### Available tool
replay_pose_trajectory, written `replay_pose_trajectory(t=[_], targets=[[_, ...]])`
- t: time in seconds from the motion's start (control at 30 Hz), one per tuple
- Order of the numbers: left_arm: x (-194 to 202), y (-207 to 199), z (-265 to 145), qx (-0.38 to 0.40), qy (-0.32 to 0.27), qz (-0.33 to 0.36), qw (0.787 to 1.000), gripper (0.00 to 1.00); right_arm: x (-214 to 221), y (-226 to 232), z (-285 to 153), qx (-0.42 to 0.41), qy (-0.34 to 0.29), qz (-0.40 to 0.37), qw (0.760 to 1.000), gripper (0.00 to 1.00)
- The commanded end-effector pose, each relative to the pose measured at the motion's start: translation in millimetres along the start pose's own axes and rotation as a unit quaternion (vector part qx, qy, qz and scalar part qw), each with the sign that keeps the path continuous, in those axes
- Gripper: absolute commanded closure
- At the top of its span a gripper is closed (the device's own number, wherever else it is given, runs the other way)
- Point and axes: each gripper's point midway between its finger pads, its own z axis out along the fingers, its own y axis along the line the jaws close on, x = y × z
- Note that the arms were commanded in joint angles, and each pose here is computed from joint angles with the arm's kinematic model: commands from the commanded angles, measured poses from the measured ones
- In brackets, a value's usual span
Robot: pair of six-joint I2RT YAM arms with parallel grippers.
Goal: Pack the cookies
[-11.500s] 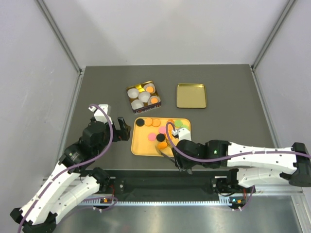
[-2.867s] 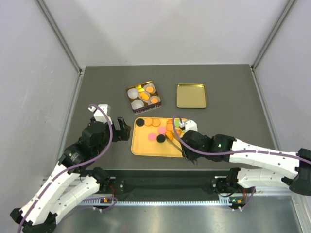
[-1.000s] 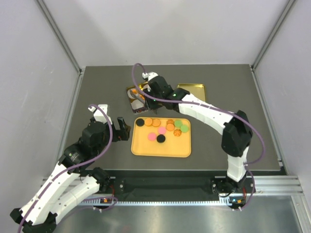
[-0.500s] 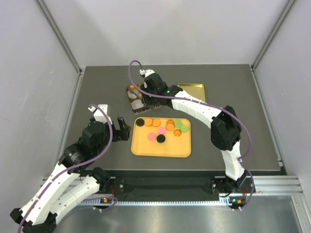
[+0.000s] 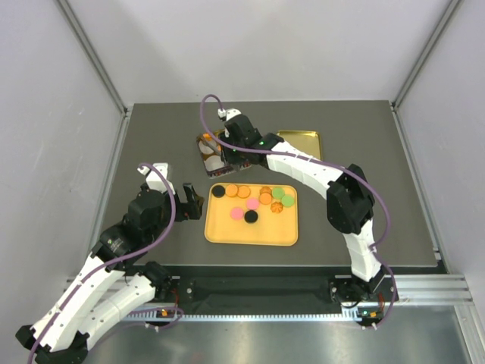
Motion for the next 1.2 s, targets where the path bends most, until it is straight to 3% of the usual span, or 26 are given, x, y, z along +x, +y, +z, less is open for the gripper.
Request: replay_pose_trajectory(t=[0.0,0.7,1.03,1.17], targets=[[-3.1,0.2,0.5,-0.003,-0.006,-0.002,1.000,0.01,-34.7,5.0,0.3,-0.015,-0.055,0.012,0.998,0.75],[-3.1,0.2,1.1,-0.004,-0.006,-0.002,1.000,0.01,-16.9,-2.2,17.4,-0.007,-0.034,0.011,0.999,0.70],[-3.0,0.4,0.8,-0.004,-0.006,-0.002,1.000,0.01,-24.0,2.5,-0.1,-0.016,-0.043,0.012,0.999,0.56],[-3.2,0.0,0.8,-0.003,-0.006,-0.002,1.000,0.01,-22.1,2.0,-8.5,-0.015,-0.043,0.011,0.999,0.54]])
